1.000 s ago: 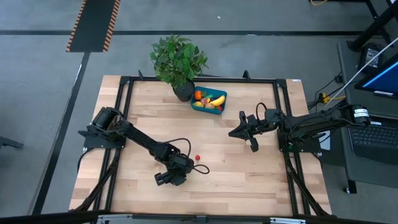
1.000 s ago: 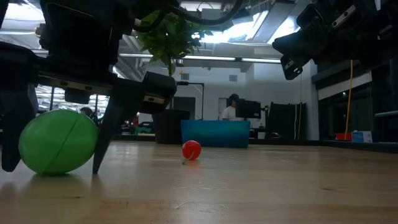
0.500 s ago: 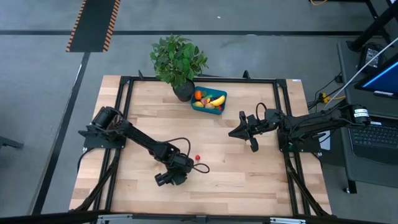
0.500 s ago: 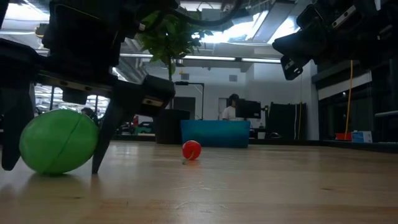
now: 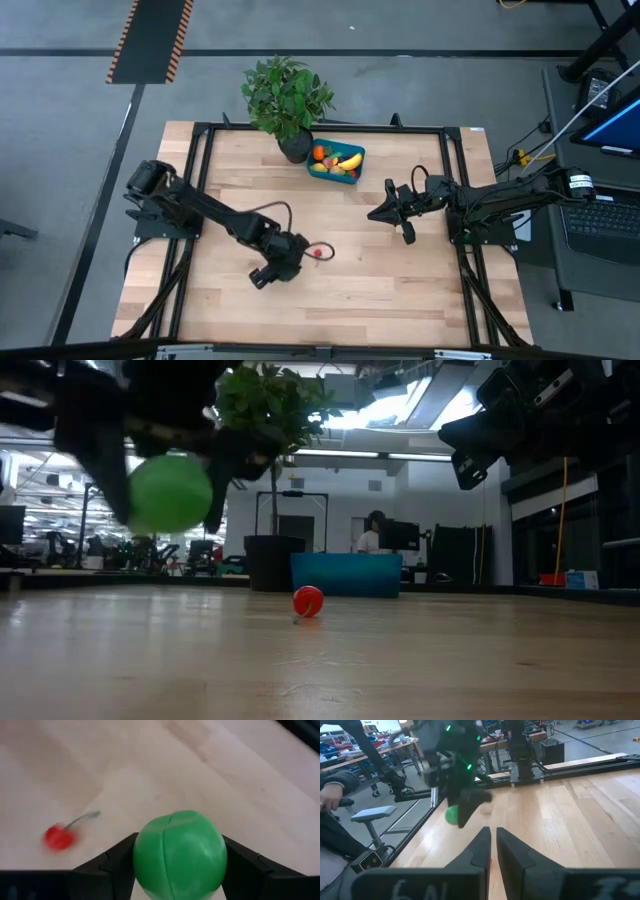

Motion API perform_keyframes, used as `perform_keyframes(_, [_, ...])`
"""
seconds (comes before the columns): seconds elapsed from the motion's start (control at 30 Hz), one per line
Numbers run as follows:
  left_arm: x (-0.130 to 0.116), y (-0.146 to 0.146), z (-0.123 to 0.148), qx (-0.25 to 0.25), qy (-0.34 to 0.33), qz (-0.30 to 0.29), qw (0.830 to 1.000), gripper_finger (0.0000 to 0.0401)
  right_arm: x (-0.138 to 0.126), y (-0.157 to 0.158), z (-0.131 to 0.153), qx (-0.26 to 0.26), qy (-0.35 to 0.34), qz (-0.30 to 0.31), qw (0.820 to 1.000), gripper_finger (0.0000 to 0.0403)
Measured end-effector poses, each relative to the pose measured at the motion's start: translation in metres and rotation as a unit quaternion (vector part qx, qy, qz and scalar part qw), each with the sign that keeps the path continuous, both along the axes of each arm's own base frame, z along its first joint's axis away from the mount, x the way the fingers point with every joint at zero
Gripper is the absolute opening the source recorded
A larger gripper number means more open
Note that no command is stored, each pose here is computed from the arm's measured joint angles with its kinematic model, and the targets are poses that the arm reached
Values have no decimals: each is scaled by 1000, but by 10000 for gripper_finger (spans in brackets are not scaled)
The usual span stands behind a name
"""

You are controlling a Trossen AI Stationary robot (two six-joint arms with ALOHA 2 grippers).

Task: Pick and placing Produce into tupperware
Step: Put the green avocado into the blue container

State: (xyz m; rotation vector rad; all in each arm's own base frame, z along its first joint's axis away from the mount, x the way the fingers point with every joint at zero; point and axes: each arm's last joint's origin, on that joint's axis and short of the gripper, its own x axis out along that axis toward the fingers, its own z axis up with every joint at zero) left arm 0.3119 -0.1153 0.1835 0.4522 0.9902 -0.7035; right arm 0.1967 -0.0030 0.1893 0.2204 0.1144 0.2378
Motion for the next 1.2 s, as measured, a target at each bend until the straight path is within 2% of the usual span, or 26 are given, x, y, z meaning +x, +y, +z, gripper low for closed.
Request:
perform_keyframes(0.3, [-16, 30, 43, -24, -15, 80, 996, 221, 0, 7, 0, -1, -1, 18, 1000, 33])
perform_keyframes(0.53, [-22, 49, 69, -70, -40, 163, 983, 221, 0, 11, 0, -1, -1, 29, 1000, 33])
perform_keyframes(0.83, [-14, 56, 75, -61, -103, 151, 981, 221, 0, 16, 0, -2, -1, 42, 999, 33])
perform_keyframes(1.0, [-11, 62, 72, -93, -158, 149, 972, 221, 0, 16, 0, 0, -1, 42, 999, 33])
perform_keyframes(1.2, [-25, 70, 53, -126, -210, 175, 954, 221, 0, 16, 0, -1, 2, 42, 999, 33])
